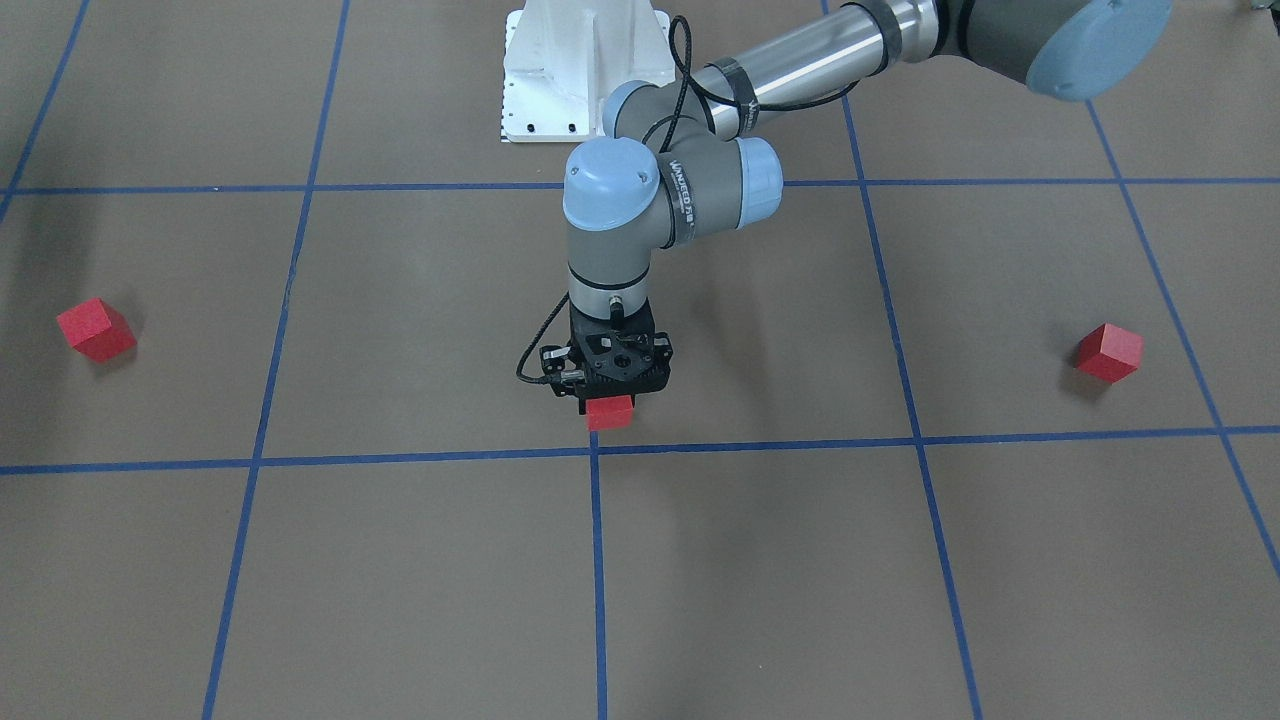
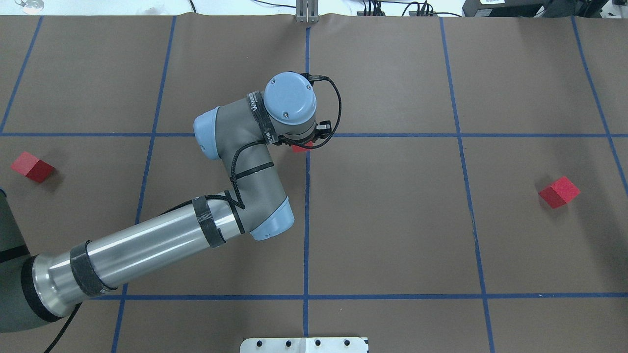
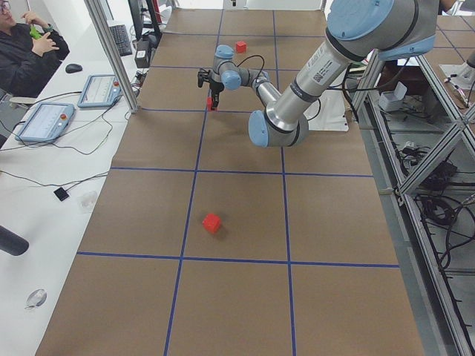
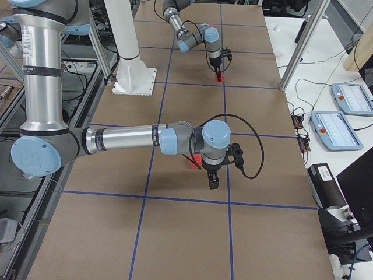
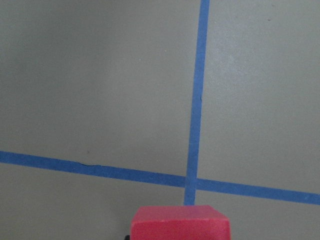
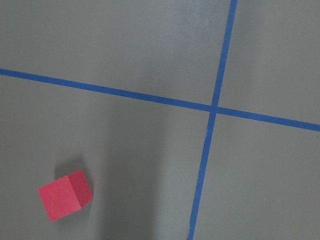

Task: Form red blocks into L shape at center
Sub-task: 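Carry the red cube to the central grid crossing and release it, then raise the left gripper away while the right gripper reaches toward the far red cube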

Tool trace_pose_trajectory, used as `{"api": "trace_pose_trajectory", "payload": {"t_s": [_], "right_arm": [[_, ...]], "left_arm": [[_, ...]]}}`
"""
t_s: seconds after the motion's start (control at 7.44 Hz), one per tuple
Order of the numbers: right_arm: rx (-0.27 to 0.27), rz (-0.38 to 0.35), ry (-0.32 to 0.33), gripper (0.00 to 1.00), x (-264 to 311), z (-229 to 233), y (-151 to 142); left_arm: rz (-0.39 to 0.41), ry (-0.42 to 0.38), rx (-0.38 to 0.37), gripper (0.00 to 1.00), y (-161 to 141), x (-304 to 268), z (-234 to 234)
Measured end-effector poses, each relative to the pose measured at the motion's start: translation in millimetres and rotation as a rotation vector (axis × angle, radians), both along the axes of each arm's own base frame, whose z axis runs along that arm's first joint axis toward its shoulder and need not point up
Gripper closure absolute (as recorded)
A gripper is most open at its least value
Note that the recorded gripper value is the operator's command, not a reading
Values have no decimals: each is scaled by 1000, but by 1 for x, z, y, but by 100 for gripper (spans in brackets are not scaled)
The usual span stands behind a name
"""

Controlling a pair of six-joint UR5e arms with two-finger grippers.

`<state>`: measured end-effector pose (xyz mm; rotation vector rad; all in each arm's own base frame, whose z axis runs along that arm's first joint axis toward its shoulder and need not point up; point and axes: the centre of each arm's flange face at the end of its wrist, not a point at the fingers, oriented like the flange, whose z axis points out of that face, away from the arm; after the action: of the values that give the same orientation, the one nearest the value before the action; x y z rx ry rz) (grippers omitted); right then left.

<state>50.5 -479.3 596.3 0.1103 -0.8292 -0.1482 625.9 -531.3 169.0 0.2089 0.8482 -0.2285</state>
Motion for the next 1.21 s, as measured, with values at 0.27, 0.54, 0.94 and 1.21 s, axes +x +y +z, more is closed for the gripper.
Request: {"api": "trace_pose_trajectory", "payload": {"t_s": [0.27,0.54,0.94,1.21], "right_arm": [[-1,0,0,1,0,0,0],[-2,0,0,1,0,1,0],[3,0,0,1,0,-2,0],[31,1,10,1,0,-14,-6]], "left_arm": [[19,3,16,82,2,10,3],[44,-3,35,1,7,16,3],[71,-5,65,0,9,15,-2],[59,30,73,0,-3,-9,-22]]}}
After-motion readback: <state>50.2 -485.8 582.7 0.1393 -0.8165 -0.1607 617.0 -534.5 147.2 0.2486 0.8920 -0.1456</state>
